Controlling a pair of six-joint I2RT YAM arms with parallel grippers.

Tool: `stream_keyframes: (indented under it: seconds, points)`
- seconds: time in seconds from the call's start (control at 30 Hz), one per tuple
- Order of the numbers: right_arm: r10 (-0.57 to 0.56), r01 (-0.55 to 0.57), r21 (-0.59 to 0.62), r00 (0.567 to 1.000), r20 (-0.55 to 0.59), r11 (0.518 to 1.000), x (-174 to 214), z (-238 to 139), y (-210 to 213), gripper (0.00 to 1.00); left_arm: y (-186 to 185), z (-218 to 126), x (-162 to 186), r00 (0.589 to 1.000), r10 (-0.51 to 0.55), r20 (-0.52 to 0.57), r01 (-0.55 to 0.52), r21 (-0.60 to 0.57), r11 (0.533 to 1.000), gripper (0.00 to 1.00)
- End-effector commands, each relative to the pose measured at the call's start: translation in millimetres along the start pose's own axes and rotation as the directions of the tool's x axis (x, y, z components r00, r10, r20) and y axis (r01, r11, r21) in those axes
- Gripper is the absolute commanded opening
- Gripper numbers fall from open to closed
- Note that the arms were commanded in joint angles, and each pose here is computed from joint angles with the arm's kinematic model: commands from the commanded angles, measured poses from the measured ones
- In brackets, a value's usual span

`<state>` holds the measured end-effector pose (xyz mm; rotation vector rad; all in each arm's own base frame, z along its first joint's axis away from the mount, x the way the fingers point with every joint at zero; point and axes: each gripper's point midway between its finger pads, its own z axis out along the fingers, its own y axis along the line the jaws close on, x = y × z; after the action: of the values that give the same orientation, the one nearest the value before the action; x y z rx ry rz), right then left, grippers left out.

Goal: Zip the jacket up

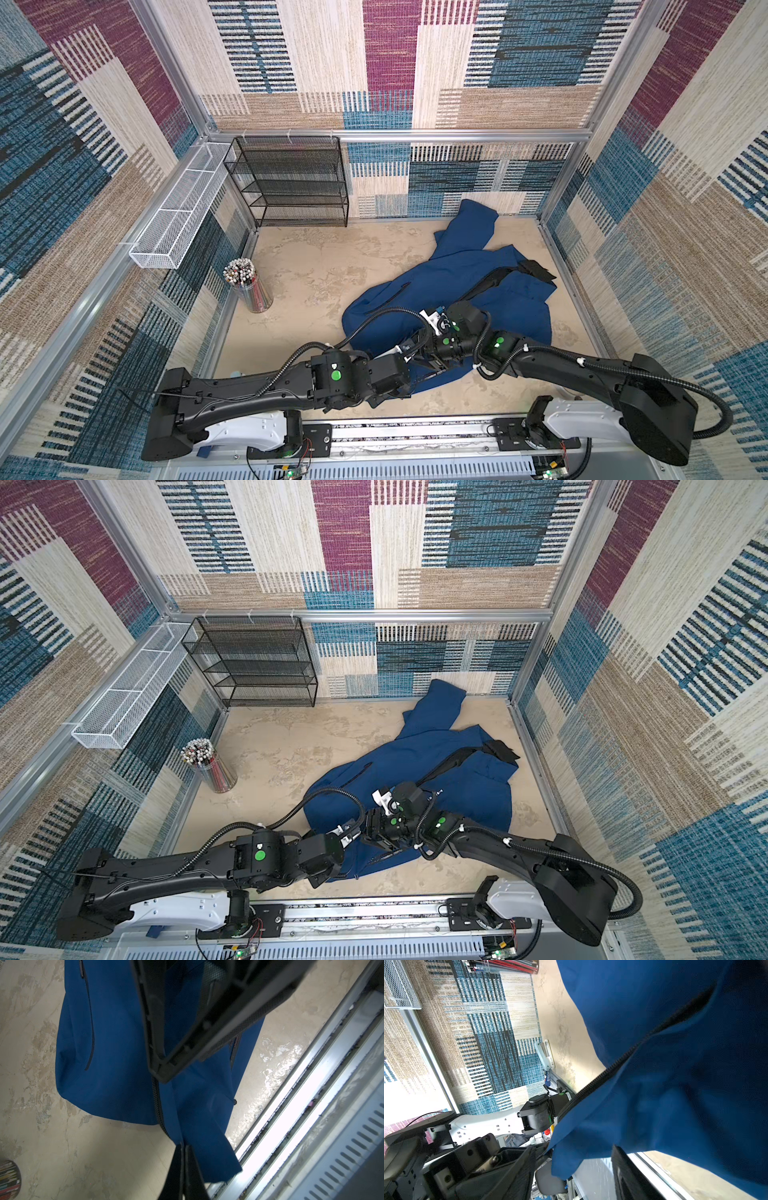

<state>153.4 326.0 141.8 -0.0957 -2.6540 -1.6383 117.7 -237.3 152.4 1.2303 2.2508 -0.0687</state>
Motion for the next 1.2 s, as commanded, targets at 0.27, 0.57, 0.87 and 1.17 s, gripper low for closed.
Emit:
stream_keyframes:
  seconds: [0.27,0.57,0.87,1.17]
  points:
    - [-0.014,0.012,-0.085,1.0,-0.025,0.996,3.4,21.2,16.6,0.48,-10.1,-1.2,-6.1,0.998,-0.047,0.053,0.047,0.002,0.999,0.0]
    - [-0.035,0.041,-0.111,0.998,0.057,0.993,-0.9,12.8,7.6,0.0,-13.9,-13.6,-9.2,0.984,-0.148,0.104,0.139,0.085,0.987,0.34]
    - [-0.255,0.281,-0.22,0.957,0.139,0.934,-10.5,-4.5,43.1,0.0,21.4,-67.3,-9.6,0.805,-0.535,0.256,0.429,0.371,0.824,0.53]
    - [-0.368,0.38,-0.063,0.919,0.139,0.923,-21.5,-3.0,43.7,0.0,24.2,-40.3,-21.9,0.776,-0.631,0.017,0.555,0.457,0.695,0.52]
